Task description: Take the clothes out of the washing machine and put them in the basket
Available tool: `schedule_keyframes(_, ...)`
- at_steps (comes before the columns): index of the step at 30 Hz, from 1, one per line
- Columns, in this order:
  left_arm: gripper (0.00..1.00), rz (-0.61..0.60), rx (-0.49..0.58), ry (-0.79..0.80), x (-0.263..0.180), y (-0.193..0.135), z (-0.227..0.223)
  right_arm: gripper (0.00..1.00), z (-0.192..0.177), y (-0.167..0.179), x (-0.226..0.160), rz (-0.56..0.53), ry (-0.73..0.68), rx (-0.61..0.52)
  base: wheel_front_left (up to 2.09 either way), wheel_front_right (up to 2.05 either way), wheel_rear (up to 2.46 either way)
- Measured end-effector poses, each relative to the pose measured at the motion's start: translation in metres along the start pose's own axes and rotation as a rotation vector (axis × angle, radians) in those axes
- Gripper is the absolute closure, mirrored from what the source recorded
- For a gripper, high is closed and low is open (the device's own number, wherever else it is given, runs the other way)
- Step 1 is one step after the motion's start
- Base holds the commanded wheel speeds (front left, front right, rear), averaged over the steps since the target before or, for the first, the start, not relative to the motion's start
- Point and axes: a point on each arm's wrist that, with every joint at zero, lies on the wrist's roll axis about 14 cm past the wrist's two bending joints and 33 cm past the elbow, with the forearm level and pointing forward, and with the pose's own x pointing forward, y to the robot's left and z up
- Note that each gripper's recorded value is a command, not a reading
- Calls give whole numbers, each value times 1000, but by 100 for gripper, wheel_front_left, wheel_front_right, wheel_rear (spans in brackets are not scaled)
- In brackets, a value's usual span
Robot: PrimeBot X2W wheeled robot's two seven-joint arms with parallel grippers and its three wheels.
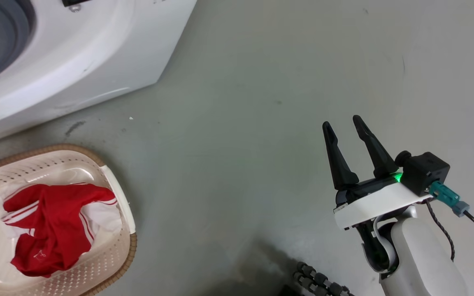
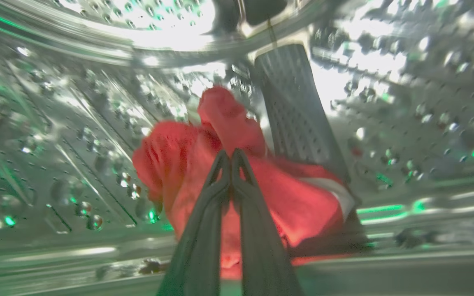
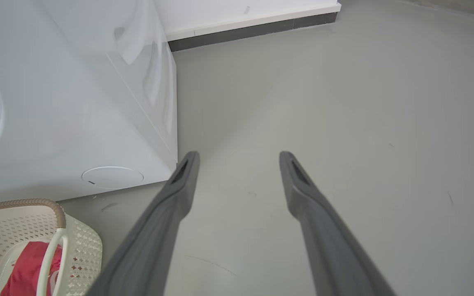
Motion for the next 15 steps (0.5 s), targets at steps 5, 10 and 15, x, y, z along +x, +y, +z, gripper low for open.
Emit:
schedule_keyframes(5,100,-3,-55,-160,-22,0,25,0,15,1,-5,5,-44,-5,0,0,0)
schedule_keyframes(10,100,9,-89,-266,-47,5,33,0,29,4,-12,18,-86,-8,0,0,0)
schedule_keyframes(15,100,23,-113,-369,-77,10,39,0,39,8,-24,30,-119,-4,0,0,0)
